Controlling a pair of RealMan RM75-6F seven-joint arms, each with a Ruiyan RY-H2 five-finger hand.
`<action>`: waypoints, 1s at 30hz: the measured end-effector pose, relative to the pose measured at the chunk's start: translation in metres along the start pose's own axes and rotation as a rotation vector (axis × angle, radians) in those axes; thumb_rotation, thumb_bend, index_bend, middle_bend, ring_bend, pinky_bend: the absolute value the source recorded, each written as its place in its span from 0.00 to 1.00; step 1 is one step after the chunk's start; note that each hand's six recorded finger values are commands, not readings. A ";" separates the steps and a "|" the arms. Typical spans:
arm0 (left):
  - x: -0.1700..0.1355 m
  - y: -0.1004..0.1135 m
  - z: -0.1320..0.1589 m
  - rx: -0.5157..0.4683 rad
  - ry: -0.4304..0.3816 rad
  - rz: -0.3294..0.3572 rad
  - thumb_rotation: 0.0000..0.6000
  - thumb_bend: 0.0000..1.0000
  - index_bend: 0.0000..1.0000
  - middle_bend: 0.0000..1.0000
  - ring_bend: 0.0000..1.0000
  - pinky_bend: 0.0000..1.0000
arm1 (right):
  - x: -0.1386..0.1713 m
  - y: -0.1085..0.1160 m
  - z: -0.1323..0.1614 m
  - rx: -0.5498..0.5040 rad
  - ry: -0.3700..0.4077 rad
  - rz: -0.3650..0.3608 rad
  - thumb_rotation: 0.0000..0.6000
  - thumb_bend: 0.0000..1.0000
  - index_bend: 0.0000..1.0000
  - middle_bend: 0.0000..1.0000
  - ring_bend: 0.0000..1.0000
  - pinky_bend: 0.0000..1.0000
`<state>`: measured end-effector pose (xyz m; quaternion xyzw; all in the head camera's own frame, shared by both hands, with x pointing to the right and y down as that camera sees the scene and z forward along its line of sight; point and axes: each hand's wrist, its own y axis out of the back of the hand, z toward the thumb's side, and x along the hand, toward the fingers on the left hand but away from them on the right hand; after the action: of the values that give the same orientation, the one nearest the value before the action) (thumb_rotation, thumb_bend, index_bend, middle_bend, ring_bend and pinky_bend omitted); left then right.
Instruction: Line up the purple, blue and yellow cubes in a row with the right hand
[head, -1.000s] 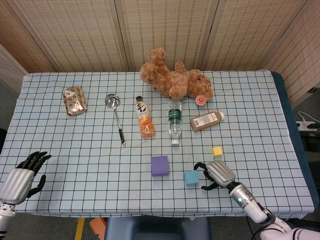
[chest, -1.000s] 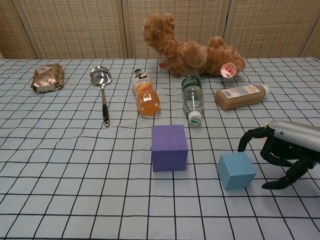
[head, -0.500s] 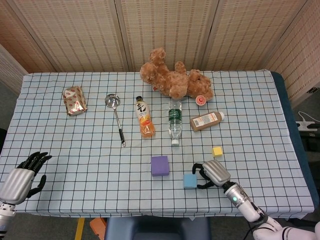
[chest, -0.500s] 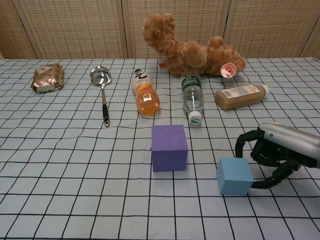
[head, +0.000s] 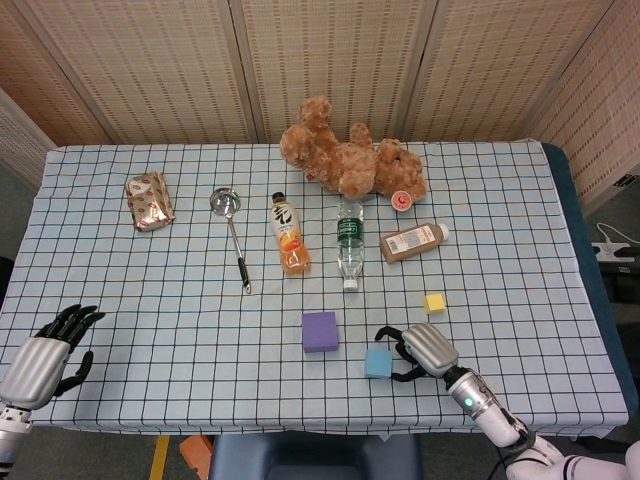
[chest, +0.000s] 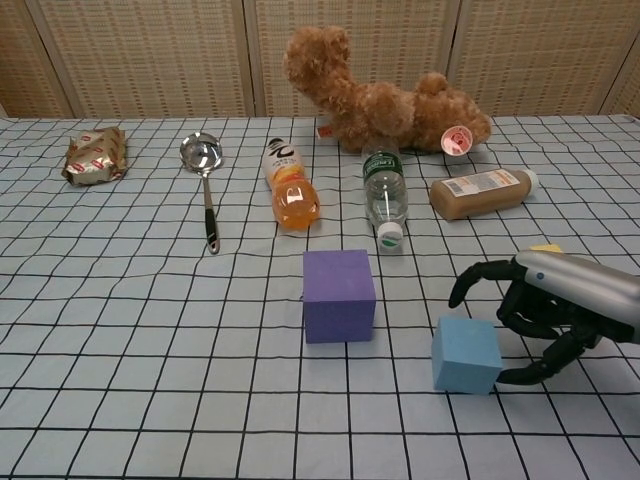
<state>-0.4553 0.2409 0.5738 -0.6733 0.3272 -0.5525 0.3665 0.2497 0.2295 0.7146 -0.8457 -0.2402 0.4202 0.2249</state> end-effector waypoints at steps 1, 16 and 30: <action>0.000 0.000 0.000 -0.001 -0.001 -0.001 1.00 0.56 0.18 0.12 0.07 0.31 | 0.000 -0.001 0.000 -0.004 0.000 0.003 1.00 0.01 0.29 0.90 0.96 1.00; 0.000 0.000 0.000 -0.002 -0.005 -0.005 1.00 0.56 0.18 0.12 0.07 0.31 | -0.002 -0.013 0.009 -0.048 0.025 0.044 1.00 0.01 0.31 0.90 0.96 1.00; 0.000 -0.002 0.001 0.003 -0.007 -0.012 1.00 0.56 0.18 0.12 0.07 0.31 | -0.002 -0.001 0.005 -0.049 0.020 -0.036 1.00 0.01 0.60 0.91 0.97 1.00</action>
<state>-0.4541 0.2420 0.5750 -0.6768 0.3210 -0.5527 0.3653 0.2439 0.2303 0.7138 -0.8507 -0.2631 0.4016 0.2139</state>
